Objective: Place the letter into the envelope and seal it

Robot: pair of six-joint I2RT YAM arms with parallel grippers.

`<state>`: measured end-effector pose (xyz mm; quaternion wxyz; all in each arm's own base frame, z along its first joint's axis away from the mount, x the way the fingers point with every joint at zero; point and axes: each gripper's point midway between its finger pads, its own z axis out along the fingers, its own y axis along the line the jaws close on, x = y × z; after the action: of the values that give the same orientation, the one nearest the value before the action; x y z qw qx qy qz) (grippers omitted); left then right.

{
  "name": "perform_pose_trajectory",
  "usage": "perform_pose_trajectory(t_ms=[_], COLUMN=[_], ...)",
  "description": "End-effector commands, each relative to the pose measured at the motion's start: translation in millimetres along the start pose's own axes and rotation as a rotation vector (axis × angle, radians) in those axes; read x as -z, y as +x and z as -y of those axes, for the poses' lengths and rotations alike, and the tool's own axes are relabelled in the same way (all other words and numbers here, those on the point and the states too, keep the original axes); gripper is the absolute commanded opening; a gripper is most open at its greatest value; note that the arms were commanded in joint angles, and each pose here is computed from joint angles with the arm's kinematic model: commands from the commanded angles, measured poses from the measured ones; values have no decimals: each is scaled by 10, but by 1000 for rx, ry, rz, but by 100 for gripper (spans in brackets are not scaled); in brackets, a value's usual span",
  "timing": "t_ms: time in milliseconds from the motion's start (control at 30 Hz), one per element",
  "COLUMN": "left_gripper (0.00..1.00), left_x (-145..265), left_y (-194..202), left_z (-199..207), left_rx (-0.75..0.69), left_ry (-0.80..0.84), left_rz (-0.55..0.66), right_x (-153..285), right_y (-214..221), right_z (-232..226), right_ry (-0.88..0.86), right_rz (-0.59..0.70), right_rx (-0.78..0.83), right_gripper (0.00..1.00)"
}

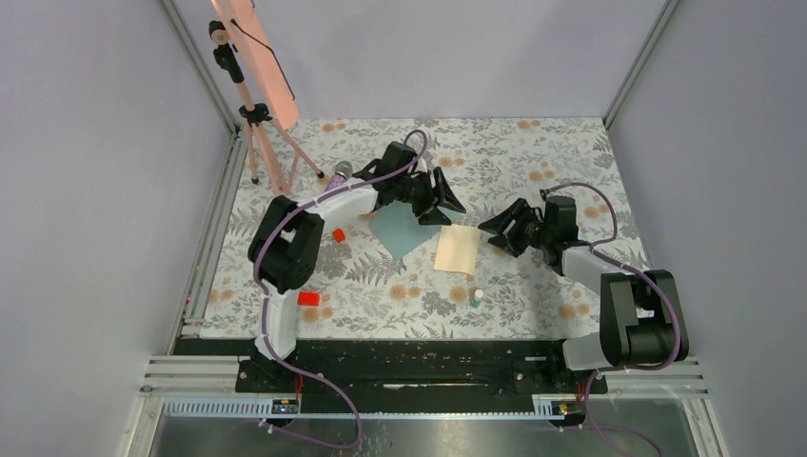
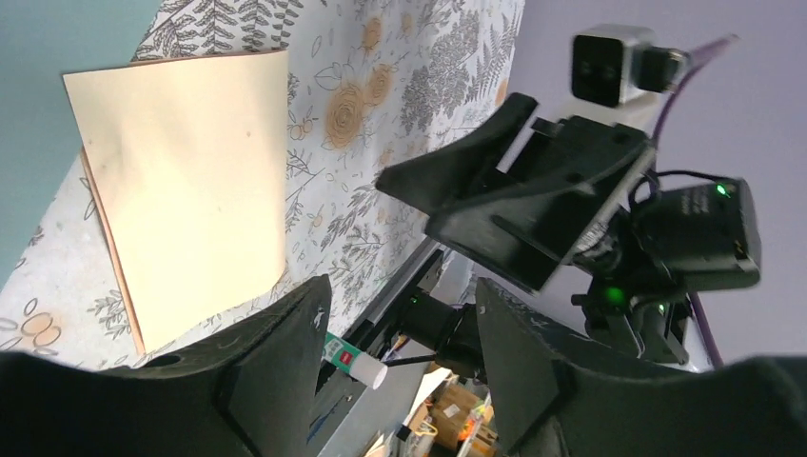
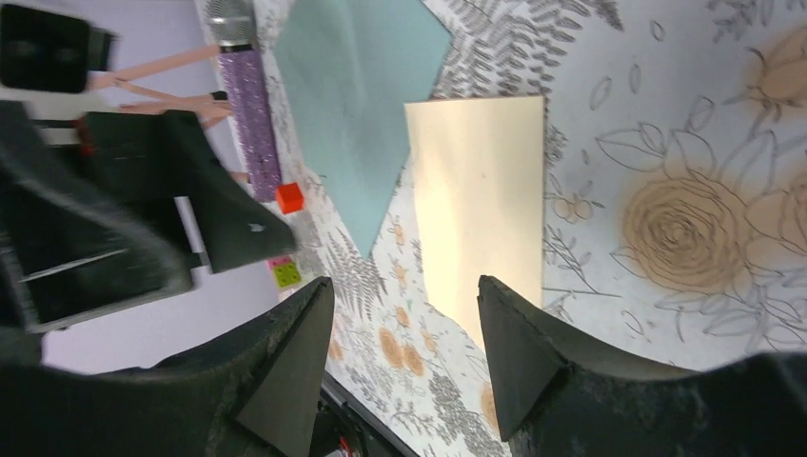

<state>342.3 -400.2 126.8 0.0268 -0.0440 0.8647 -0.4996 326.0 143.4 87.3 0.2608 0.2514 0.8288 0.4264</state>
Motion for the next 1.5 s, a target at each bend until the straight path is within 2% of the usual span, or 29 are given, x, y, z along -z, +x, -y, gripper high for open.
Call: perform_pose_trajectory(t_ms=[0, 167, 300, 733, 867, 1133, 1467], left_gripper=[60, 60, 62, 62, 62, 62, 62], left_x=[214, 187, 120, -299, -377, -424, -271], left_y=[-22, 16, 79, 166, 151, 58, -10], left_z=[-67, -619, -838, -993, -944, -543, -93], left_rx=[-52, -23, -1, 26, 50, 58, 80], left_ry=[-48, -212, -254, -267, -218, -57, 145], left_rz=[49, 44, 24, -41, -49, -39, -14], right_x=[-12, -55, -88, -319, -370, -358, -338], right_y=[125, 185, 231, 280, 322, 382, 416], right_z=[214, 313, 377, 347, 343, 394, 426], right_ry=[95, 121, 136, 146, 145, 158, 166], right_rz=[-67, -100, -129, -170, -182, -194, -200], right_rx=[-8, -40, -60, -84, -91, -95, -96], right_gripper=[64, 64, 64, 61, 61, 61, 61])
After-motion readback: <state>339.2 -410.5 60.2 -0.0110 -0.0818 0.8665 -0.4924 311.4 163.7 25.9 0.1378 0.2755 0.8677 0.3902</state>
